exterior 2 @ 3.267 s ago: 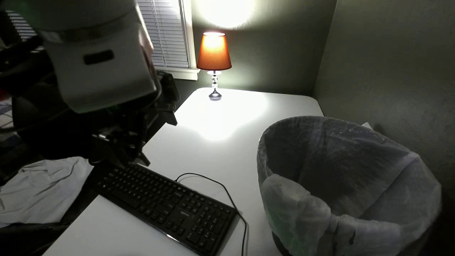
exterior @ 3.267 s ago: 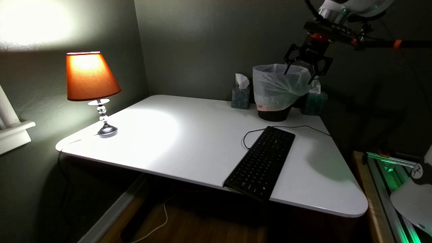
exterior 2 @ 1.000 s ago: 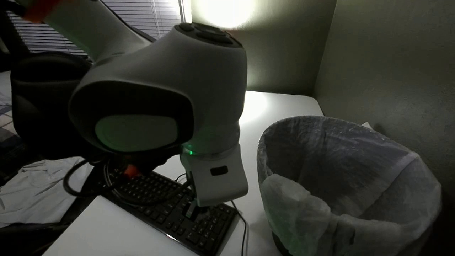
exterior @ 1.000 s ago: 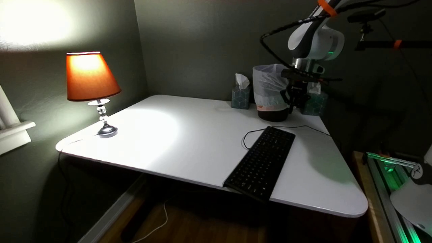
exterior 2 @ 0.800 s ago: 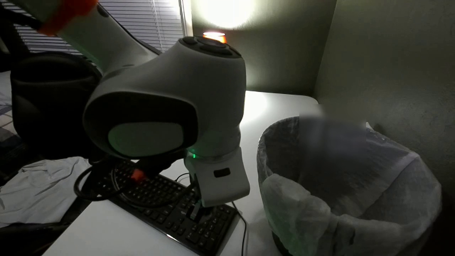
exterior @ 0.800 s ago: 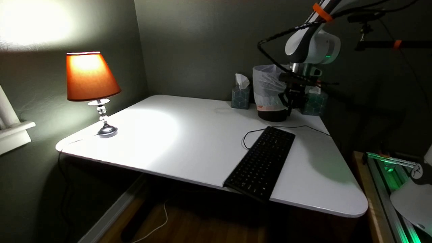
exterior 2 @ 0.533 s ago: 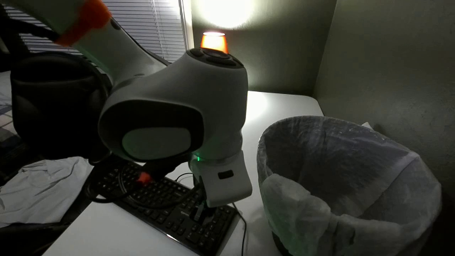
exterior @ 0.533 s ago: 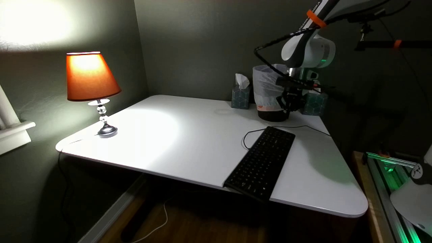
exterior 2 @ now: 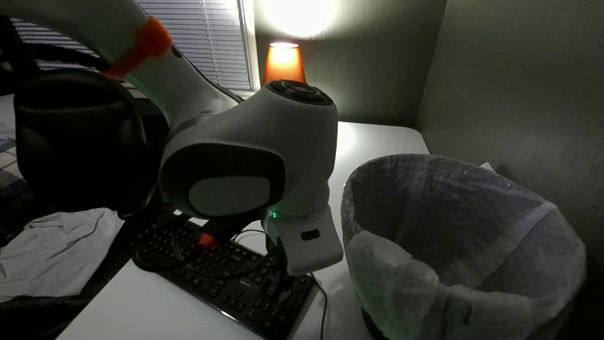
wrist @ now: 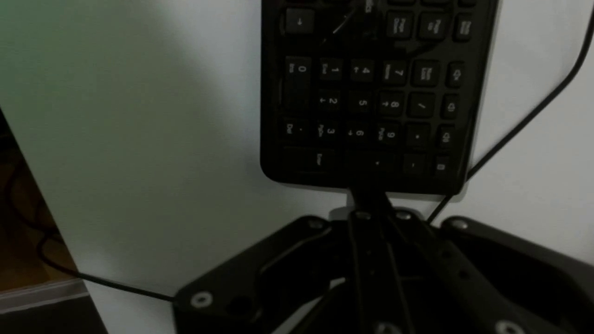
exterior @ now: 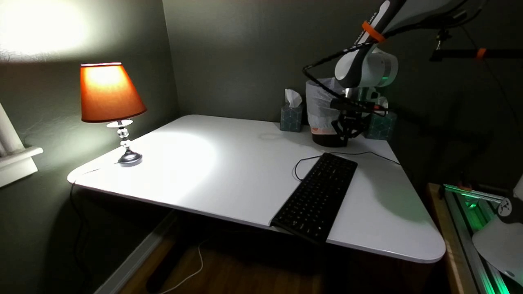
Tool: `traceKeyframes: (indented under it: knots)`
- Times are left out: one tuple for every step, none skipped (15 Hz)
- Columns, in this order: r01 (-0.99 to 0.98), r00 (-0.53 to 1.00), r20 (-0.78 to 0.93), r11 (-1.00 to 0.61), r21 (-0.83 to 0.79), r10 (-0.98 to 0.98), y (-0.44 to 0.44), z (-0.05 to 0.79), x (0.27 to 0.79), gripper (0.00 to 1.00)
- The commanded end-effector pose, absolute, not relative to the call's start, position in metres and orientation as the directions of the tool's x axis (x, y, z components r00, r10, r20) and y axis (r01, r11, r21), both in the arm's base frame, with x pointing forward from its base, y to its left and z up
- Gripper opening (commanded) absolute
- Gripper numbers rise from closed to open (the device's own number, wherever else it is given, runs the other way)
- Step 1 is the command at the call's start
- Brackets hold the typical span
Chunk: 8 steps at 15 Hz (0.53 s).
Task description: Press a key on the keyboard.
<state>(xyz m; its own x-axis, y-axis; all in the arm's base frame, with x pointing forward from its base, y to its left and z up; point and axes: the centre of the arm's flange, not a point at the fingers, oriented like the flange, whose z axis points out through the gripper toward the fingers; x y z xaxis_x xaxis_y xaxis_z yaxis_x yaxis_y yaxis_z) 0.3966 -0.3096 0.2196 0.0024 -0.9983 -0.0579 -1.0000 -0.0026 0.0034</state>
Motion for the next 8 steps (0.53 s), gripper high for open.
traceKeyframes:
  knots:
    - [-1.000,0.015,-0.043,-0.015,0.013,-0.999,-0.316,0.207,0.404,0.00]
    - [-1.000,0.016,-0.043,-0.016,0.015,-0.999,-0.316,0.205,0.404,0.00]
    - [-1.000,0.017,-0.044,-0.018,0.018,-0.999,-0.316,0.202,0.405,0.00]
    - [-1.000,0.019,-0.046,-0.020,0.021,-0.999,-0.316,0.200,0.406,0.00]
    - [-0.999,0.023,-0.049,-0.024,0.022,-0.999,-0.315,0.198,0.407,0.00]
    - [-0.999,0.027,-0.051,-0.028,0.022,-0.998,-0.315,0.196,0.408,0.00]
    - [-0.999,0.030,-0.054,-0.031,0.024,-0.998,-0.316,0.194,0.410,0.00]
    - [-0.999,0.035,-0.054,-0.036,0.022,-0.998,-0.316,0.193,0.411,0.00]
